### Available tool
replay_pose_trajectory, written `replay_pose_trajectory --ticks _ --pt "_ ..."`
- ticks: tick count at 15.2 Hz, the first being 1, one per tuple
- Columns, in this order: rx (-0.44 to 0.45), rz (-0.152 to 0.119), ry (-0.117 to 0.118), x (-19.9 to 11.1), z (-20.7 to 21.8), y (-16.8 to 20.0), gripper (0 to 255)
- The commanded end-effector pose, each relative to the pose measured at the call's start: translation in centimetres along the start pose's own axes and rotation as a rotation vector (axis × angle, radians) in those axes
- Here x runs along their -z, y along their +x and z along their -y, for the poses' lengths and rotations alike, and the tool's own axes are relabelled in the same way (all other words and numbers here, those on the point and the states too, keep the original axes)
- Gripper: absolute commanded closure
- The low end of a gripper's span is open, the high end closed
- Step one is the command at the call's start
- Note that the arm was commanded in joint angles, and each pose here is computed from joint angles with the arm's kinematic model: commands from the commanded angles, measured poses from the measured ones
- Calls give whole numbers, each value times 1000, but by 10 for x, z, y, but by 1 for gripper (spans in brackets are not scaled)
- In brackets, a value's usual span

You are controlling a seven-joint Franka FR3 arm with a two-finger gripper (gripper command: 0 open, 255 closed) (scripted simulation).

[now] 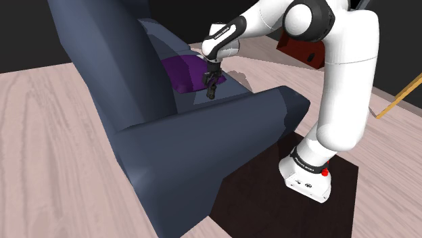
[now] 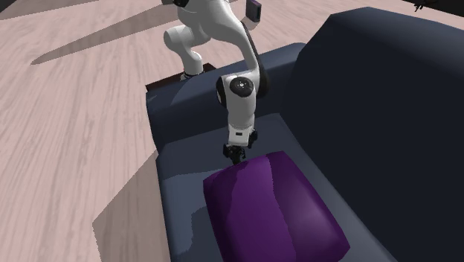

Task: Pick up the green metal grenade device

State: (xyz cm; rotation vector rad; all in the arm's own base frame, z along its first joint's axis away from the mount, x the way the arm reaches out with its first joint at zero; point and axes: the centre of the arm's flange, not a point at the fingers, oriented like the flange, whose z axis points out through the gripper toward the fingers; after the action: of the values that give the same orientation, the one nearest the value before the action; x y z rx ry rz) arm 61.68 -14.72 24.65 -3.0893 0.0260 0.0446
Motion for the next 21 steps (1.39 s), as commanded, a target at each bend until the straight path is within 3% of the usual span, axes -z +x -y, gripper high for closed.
replay_pose_trajectory --ticks 1,10,21 --pt "0 -1 0 -2 0 0 255" --pt "0 -1 0 -2 0 0 255" --pt "0 -1 0 56 3 -1 255"
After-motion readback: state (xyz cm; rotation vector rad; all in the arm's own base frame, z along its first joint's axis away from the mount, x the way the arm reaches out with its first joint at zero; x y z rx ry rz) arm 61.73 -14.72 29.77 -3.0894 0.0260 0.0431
